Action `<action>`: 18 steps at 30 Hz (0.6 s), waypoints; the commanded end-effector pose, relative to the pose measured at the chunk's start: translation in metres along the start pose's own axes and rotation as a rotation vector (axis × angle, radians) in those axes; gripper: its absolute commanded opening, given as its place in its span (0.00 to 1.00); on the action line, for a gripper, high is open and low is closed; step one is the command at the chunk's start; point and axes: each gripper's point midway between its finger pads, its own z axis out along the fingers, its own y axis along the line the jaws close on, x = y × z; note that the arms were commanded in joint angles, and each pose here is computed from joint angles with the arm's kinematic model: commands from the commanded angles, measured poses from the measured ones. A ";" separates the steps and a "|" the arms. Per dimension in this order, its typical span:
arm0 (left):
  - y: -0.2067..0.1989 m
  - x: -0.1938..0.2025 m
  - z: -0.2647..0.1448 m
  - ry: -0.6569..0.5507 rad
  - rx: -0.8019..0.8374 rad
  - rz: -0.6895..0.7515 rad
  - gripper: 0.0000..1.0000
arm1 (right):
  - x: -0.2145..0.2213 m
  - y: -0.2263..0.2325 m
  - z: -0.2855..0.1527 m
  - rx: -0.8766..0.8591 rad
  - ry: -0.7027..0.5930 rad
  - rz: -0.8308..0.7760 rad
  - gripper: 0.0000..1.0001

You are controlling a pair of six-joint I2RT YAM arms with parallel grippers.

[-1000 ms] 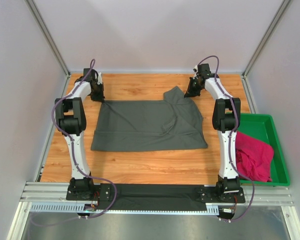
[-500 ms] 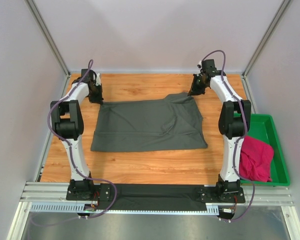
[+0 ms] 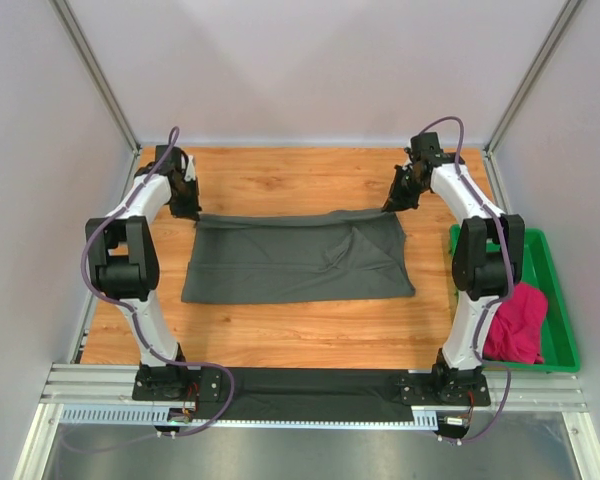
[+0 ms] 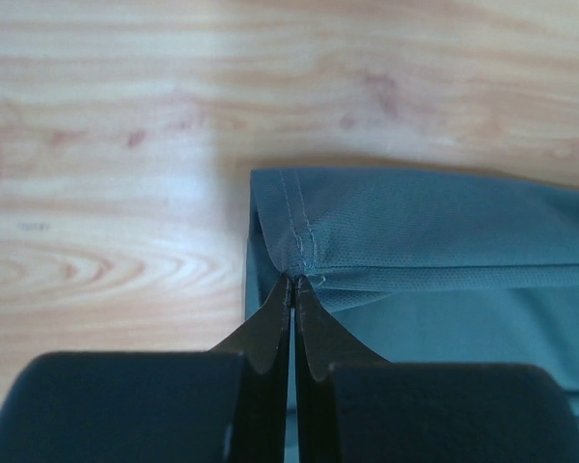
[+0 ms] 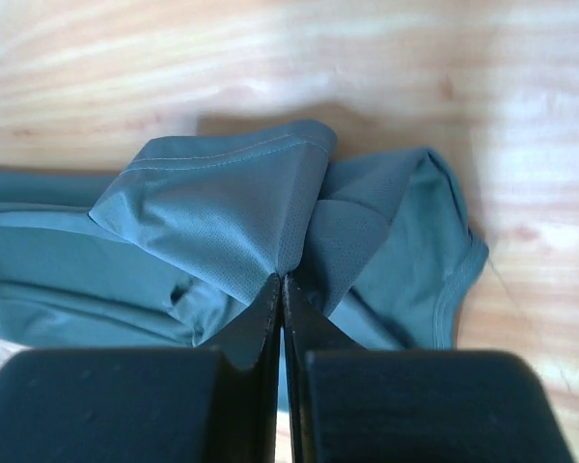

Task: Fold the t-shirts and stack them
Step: Fold the tshirt

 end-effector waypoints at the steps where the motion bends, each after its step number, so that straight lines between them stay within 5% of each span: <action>1: 0.007 0.000 -0.029 -0.041 -0.041 -0.008 0.00 | 0.009 0.007 -0.029 -0.009 -0.022 0.003 0.00; 18: 0.010 0.051 -0.038 0.041 -0.061 -0.037 0.00 | 0.053 -0.014 -0.036 0.028 0.020 0.018 0.00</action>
